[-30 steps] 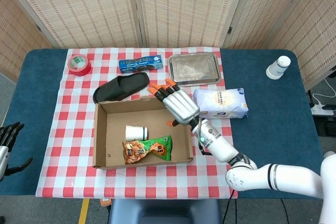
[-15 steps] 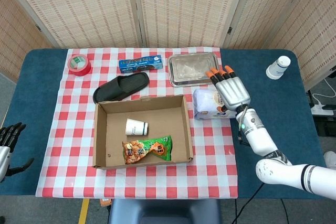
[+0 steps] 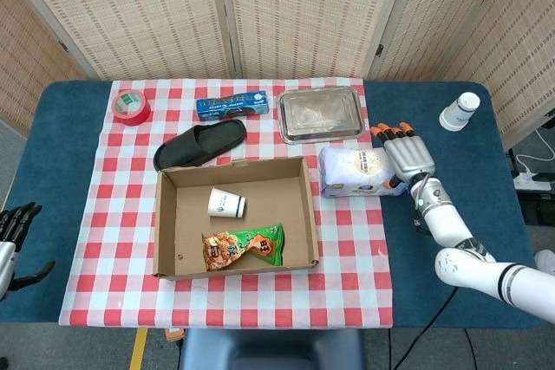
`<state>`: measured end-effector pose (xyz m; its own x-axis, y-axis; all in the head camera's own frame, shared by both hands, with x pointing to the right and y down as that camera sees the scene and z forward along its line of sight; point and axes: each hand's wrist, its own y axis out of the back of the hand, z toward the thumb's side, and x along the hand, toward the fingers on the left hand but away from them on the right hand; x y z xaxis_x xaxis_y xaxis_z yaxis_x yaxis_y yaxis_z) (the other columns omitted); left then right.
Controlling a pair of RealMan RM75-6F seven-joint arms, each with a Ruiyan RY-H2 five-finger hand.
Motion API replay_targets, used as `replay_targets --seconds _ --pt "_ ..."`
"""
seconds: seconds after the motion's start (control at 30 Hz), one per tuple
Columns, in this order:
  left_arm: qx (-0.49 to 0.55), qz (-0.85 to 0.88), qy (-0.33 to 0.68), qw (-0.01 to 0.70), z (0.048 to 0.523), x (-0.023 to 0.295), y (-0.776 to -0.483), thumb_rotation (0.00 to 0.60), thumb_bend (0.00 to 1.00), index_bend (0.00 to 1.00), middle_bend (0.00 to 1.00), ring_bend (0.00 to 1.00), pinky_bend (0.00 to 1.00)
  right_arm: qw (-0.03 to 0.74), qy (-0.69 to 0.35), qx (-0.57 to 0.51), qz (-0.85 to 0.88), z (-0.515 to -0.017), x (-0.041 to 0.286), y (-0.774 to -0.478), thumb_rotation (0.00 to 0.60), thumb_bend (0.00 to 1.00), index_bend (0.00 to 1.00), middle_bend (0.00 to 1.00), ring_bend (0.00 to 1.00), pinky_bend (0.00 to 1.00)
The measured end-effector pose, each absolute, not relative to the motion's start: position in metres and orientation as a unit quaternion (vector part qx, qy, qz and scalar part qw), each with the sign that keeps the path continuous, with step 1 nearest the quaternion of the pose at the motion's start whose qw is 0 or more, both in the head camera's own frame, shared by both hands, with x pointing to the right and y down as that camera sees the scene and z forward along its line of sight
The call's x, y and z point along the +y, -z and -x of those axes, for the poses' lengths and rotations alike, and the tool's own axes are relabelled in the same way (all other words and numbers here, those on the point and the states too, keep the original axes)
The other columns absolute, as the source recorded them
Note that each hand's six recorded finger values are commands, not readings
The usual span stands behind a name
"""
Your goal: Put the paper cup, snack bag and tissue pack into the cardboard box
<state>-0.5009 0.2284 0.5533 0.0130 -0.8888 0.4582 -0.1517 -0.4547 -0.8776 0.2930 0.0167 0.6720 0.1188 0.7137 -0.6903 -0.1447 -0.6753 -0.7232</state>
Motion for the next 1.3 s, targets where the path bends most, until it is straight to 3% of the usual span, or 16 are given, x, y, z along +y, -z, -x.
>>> replay_targets --seconds 0.63,0.73,0.8,0.87,1.03,1.17,1.3 --pt "0.416 0.631 0.571 0.322 0.503 0.227 -0.554 0.6 0.23 0.0 0.0 0.0 0.0 0.322 -0.63 -0.174 0.685 -0.278 0.023 -0.72 0.6 0.0 0.0 0.0 0.0 0.0" --pt "0.416 0.63 0.571 0.322 0.503 0.226 -0.554 0.6 0.23 0.0 0.0 0.0 0.0 0.323 -0.629 -0.17 0.686 -0.276 0.023 -0.726 0.6 0.0 0.01 0.01 0.0 0.07" --pt "0.417 0.63 0.571 0.321 0.503 0.226 -0.554 0.6 0.23 0.0 0.0 0.0 0.0 0.333 -0.626 -0.173 0.683 -0.274 0.022 -0.729 0.6 0.0 0.09 0.1 0.07 0.22" --pt "0.417 0.63 0.571 0.321 0.504 0.226 -0.554 0.6 0.23 0.0 0.0 0.0 0.0 0.345 -0.62 -0.18 0.681 -0.271 0.021 -0.73 0.6 0.0 0.29 0.23 0.22 0.43" --pt "0.416 0.63 0.572 0.32 0.504 0.226 -0.555 0.6 0.23 0.0 0.0 0.0 0.0 0.386 -0.594 -0.21 0.674 -0.264 0.015 -0.726 0.6 0.04 0.71 0.46 0.49 0.71" --pt "0.416 0.63 0.572 0.32 0.504 0.226 -0.554 0.6 0.23 0.0 0.0 0.0 0.0 0.406 -0.575 -0.232 0.672 -0.263 0.014 -0.722 0.6 0.14 0.87 0.57 0.62 0.82" --pt "0.416 0.631 0.571 0.32 0.503 0.226 -0.554 0.6 0.22 0.0 0.0 0.0 0.0 0.413 -0.564 -0.244 0.672 -0.265 0.014 -0.717 0.6 0.18 0.95 0.63 0.68 0.87"
